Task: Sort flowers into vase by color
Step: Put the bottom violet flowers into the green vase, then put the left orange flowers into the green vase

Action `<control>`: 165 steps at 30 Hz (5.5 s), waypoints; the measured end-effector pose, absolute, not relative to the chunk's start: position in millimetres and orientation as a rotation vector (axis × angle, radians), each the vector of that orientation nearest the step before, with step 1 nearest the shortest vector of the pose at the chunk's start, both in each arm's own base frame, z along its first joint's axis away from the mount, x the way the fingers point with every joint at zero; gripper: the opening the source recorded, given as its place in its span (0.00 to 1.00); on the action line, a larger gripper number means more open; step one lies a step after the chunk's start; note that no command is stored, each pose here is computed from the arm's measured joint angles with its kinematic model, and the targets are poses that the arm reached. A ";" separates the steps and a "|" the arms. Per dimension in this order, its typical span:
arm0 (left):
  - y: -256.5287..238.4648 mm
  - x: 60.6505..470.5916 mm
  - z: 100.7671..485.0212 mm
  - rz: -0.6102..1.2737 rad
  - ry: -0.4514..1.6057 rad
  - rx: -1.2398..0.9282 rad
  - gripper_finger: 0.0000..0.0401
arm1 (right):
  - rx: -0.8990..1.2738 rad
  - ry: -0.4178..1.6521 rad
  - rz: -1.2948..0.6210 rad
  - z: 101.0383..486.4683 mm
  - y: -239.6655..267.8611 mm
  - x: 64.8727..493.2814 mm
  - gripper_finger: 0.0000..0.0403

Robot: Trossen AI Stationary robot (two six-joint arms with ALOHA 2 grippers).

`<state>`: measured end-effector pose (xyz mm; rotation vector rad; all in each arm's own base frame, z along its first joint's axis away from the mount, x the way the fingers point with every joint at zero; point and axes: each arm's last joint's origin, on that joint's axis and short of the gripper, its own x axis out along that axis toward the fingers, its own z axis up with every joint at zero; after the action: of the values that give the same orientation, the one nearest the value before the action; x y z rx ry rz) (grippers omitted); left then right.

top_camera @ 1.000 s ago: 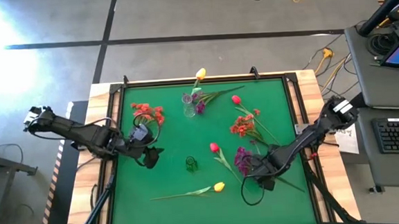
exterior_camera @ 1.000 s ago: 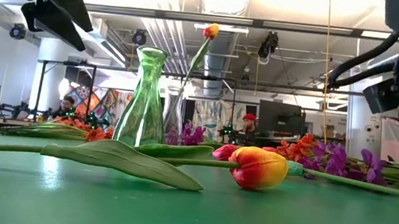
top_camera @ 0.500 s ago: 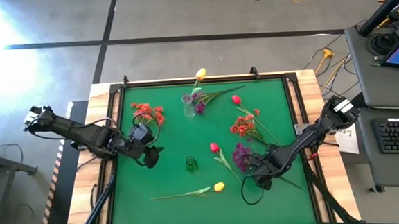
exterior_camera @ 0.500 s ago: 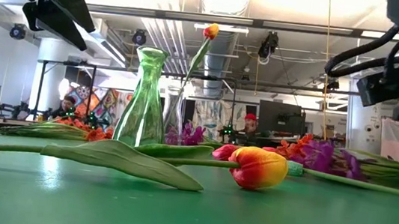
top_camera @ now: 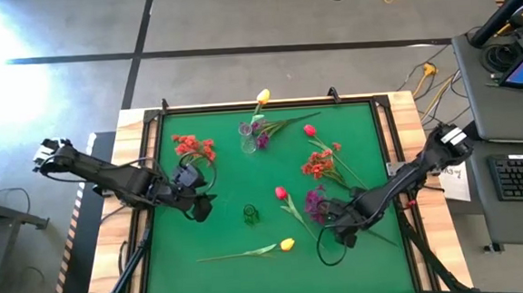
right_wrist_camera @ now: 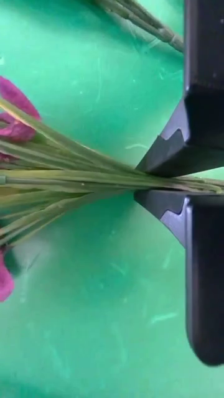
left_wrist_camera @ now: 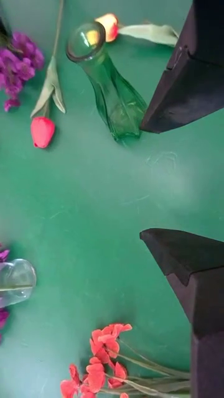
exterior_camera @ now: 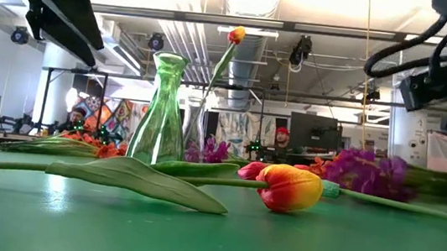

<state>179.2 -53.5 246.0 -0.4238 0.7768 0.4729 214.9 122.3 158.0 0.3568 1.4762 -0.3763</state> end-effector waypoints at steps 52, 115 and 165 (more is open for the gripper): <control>-46.7 156.5 241.6 0.573 0.955 -0.466 0.63 | -0.082 -0.377 -0.042 258.6 101.2 323.3 0.06; -37.3 157.9 243.2 0.747 0.826 -0.504 0.63 | 0.012 0.287 -0.087 237.0 77.2 318.1 0.80; -15.4 167.4 229.9 0.879 0.954 -0.589 0.61 | 0.198 0.827 -0.417 223.0 57.1 251.1 0.76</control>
<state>167.4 -15.4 229.9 -0.5893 0.9537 0.8791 251.1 57.1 223.0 0.1975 0.8272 -0.4170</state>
